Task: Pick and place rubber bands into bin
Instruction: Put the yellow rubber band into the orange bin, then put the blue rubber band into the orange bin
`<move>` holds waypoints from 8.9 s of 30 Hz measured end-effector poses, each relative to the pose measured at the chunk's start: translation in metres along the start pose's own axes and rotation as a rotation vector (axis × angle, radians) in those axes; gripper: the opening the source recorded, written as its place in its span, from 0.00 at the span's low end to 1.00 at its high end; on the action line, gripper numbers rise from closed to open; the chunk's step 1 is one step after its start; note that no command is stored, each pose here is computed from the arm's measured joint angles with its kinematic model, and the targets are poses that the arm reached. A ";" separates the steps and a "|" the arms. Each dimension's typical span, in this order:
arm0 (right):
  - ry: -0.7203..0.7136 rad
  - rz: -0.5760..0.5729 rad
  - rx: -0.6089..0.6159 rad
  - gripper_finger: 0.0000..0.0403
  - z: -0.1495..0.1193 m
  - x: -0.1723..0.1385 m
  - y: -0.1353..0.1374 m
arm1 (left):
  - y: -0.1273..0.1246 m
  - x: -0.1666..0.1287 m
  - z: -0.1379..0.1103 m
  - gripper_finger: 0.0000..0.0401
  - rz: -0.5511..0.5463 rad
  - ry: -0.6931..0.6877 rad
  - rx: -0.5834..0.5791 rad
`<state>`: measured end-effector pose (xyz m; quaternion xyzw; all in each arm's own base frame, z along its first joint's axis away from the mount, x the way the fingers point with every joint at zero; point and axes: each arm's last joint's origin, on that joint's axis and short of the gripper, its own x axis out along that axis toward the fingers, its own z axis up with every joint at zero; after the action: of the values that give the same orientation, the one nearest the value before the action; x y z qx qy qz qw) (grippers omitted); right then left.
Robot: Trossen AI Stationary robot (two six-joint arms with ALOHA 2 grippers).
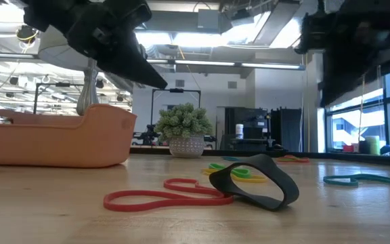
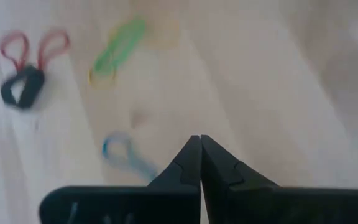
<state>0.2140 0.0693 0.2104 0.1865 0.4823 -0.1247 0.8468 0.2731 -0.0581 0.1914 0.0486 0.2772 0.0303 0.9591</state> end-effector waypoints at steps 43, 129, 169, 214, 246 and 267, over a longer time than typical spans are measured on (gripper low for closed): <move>0.502 -0.229 0.611 0.25 -0.113 0.046 0.133 | 0.028 0.006 0.001 0.00 0.064 0.003 -0.016; -0.652 -0.001 -0.419 0.00 0.225 -0.013 0.074 | 0.064 -0.121 -0.080 0.01 0.065 -0.216 -0.158; -0.269 0.059 -0.499 0.32 0.232 0.144 0.057 | 0.066 -0.141 -0.092 0.01 0.068 -0.216 -0.240; -0.497 0.021 -0.095 0.33 -0.041 0.041 -0.065 | -0.031 -0.055 0.040 0.01 0.029 0.529 -0.096; -0.520 0.026 -0.123 0.33 -0.039 0.041 -0.064 | -0.174 -0.008 -0.032 0.29 -0.069 0.922 -0.138; -0.527 0.029 -0.122 0.33 -0.039 0.040 -0.063 | -0.159 -0.026 -0.003 0.00 -0.144 0.837 -0.166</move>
<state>0.1797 0.0278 0.1453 0.1031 0.2491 -0.1276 0.9545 0.2544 -0.2181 0.1857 -0.0647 0.6415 0.0026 0.7643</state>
